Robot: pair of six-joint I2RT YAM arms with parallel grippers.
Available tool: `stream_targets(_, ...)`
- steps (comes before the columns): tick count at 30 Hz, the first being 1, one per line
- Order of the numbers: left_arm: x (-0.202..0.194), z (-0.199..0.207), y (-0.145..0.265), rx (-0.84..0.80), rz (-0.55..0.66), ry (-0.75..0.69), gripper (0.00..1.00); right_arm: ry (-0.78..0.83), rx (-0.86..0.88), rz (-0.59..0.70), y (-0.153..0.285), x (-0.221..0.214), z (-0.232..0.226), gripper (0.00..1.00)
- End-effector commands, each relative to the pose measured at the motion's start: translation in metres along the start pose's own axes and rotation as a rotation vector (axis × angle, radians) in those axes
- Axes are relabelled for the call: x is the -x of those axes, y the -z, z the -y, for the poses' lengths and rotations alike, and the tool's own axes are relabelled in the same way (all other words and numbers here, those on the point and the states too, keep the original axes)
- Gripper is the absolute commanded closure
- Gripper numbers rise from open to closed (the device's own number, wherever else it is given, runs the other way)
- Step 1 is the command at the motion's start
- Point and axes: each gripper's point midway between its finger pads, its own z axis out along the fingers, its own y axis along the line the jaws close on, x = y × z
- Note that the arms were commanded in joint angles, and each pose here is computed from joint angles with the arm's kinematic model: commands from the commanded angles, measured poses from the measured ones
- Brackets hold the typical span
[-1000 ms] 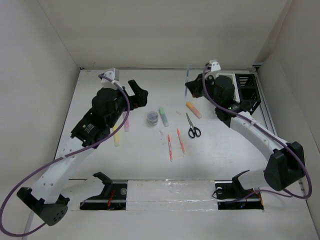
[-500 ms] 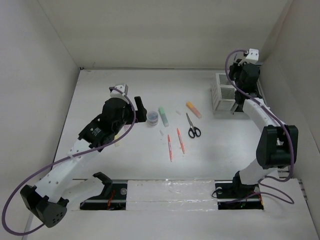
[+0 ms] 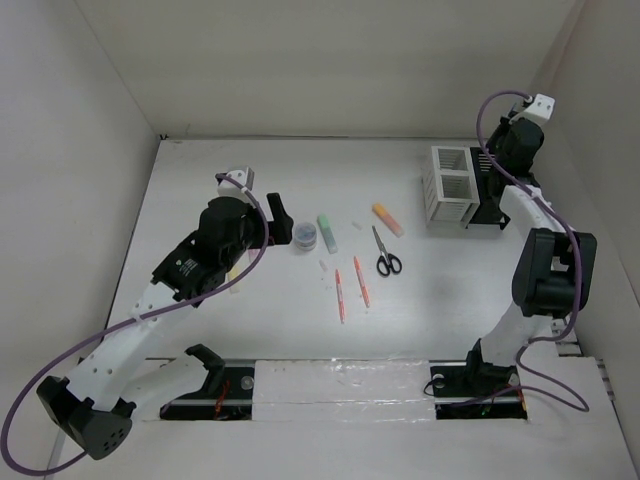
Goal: Sort the stationery into containers
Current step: Place the pen in the storage box.
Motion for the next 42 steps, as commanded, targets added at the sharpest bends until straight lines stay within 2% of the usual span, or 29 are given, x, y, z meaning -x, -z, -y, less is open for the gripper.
stream_targets(1,0.003,0.003,-0.001,-0.02,0.015,-0.008,0.0,-0.022,-0.06,0.065,-0.012,0.016,0.016,1.0)
stream_targets(9,-0.009,0.004,-0.01,-0.021,-0.033,-0.028,0.0,-0.055,-0.127,0.01,-0.017,-0.021,0.05,1.0)
stream_targets(23,-0.01,0.005,-0.01,-0.029,-0.037,-0.028,0.0,-0.117,-0.077,-0.058,-0.022,-0.052,0.04,1.0)
stream_targets(26,-0.01,0.005,-0.01,-0.029,-0.037,-0.028,0.0,-0.109,-0.082,-0.121,-0.022,-0.062,0.04,1.0)
stream_targets(33,-0.008,0.005,-0.008,-0.033,-0.029,-0.026,0.0,-0.101,-0.114,-0.15,-0.017,-0.067,0.046,0.91)
stream_targets(38,-0.008,0.005,-0.008,-0.033,-0.029,-0.035,0.0,-0.101,-0.114,-0.149,-0.013,-0.063,0.045,0.75)
stream_targets(42,-0.008,0.005,-0.008,-0.033,-0.029,-0.035,0.0,-0.096,-0.12,-0.178,-0.007,-0.072,0.047,0.68)
